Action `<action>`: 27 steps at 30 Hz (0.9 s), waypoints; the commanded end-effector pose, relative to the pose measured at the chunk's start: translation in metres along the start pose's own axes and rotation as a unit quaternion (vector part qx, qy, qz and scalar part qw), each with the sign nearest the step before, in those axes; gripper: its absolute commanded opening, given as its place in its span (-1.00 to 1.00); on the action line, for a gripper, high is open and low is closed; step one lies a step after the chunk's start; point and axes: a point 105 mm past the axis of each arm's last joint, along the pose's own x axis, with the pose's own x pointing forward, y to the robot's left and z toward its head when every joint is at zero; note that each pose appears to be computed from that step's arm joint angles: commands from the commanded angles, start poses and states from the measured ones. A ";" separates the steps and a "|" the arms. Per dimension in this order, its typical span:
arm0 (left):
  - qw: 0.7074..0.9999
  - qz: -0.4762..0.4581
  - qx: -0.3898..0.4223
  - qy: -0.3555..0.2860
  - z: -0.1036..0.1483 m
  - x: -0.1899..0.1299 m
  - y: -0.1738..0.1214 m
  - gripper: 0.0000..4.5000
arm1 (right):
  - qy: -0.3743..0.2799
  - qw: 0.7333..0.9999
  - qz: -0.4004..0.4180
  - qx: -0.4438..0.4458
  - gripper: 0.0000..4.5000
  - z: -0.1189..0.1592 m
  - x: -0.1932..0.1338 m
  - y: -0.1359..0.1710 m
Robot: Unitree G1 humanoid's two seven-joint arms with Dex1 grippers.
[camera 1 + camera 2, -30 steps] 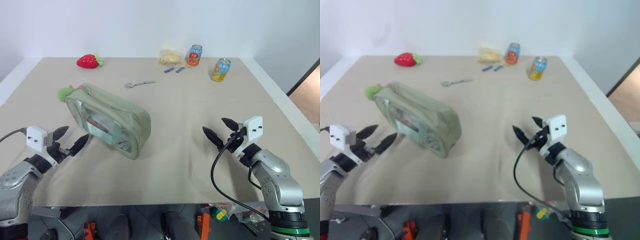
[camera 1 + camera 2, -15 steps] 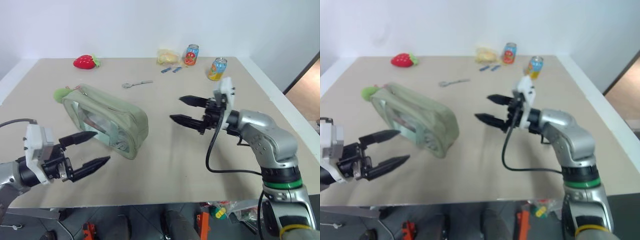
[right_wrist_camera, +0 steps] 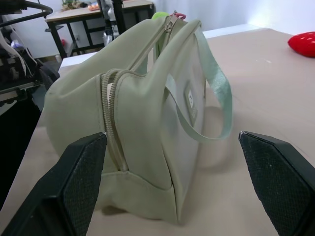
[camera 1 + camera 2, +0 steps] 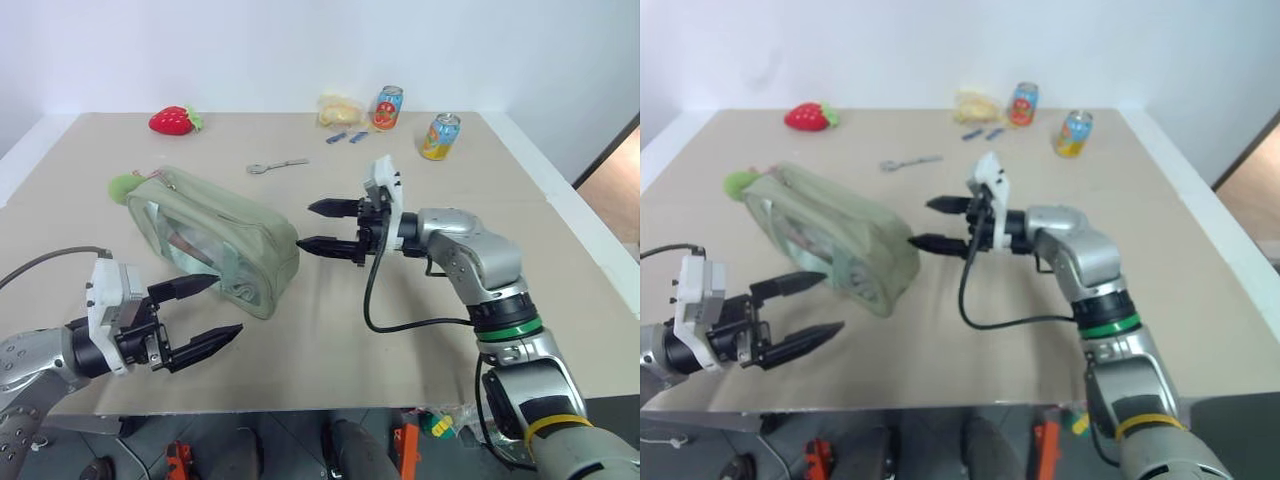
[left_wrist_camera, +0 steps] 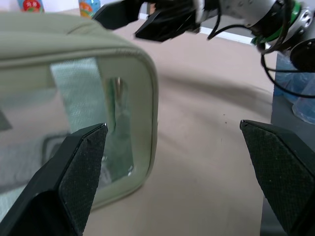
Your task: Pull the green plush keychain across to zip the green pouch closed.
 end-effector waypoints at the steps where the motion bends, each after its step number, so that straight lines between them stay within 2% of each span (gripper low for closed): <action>1: 1.000 -0.003 0.019 -0.009 0.007 0.003 0.001 0.99 | -0.018 0.999 0.016 -0.022 0.97 0.014 0.012 0.003; 2: 1.000 -0.003 0.020 -0.008 0.007 0.004 0.001 0.99 | -0.021 0.999 0.018 -0.020 0.97 0.014 0.015 0.003; 3: 1.000 -0.002 0.020 -0.009 0.007 0.004 0.002 1.00 | -0.022 0.999 0.019 -0.019 0.87 0.015 0.018 0.004; 7: 1.000 0.003 0.021 -0.009 0.007 0.005 0.006 1.00 | -0.024 0.999 0.026 -0.013 0.32 0.015 0.024 0.006; 15: 1.000 0.006 0.023 -0.015 0.007 0.012 0.010 1.00 | -0.027 0.999 0.029 -0.010 -0.93 0.016 0.032 0.008; 16: 1.000 0.006 0.023 -0.017 0.007 0.013 0.011 1.00 | -0.027 0.999 0.029 -0.010 -0.98 0.016 0.032 0.008; 22: 1.000 0.007 0.021 -0.022 0.007 0.015 0.013 1.00 | -0.032 0.999 0.031 -0.016 -0.98 0.022 0.032 0.009; 27: 1.000 0.000 0.017 -0.020 0.004 0.017 0.012 1.00 | -0.029 0.998 0.031 -0.045 -0.98 0.036 0.011 0.002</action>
